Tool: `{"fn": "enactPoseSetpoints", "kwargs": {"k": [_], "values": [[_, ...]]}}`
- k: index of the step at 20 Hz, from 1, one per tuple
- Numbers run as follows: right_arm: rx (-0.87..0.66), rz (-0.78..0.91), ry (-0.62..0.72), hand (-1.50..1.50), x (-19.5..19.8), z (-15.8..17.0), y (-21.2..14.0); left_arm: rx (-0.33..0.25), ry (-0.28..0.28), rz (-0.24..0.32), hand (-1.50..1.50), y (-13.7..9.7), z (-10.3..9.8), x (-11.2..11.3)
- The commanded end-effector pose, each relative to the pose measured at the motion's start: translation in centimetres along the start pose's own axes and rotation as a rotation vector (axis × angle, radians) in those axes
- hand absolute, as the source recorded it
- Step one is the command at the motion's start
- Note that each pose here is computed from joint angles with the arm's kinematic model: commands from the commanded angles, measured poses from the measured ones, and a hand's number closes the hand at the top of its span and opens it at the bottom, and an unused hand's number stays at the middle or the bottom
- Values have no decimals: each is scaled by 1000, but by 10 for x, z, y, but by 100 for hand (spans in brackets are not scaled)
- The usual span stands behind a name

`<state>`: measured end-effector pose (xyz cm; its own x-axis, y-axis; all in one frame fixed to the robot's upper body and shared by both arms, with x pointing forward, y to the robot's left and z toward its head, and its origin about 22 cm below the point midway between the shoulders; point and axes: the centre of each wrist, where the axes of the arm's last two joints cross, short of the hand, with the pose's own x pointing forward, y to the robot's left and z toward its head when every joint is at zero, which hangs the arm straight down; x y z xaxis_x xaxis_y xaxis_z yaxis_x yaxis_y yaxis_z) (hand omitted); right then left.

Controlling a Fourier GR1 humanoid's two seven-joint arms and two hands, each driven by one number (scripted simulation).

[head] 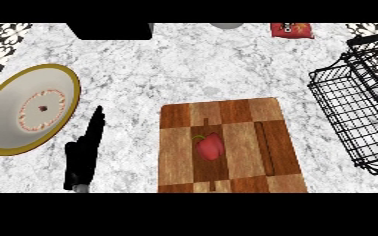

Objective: Pick the can from the cutting board and place it in the tiered basket

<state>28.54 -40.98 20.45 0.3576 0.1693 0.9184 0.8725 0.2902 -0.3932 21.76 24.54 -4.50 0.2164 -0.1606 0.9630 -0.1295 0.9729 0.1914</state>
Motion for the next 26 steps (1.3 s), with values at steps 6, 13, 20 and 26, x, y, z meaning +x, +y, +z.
{"fn": "enactPoseSetpoints", "kwargs": {"k": [6,13,20,26], "values": [[-427,-125,-34,-150,11,1,-94,22,61,-7,0,2,5,-10],[-512,-156,0,-150,-13,55,-182,60,81,2,0,25,8,-9],[-484,-131,30,-150,-50,104,-243,100,93,0,0,35,22,-28],[-378,-156,-2,-150,-64,109,-280,114,130,10,0,16,32,-33]]}}
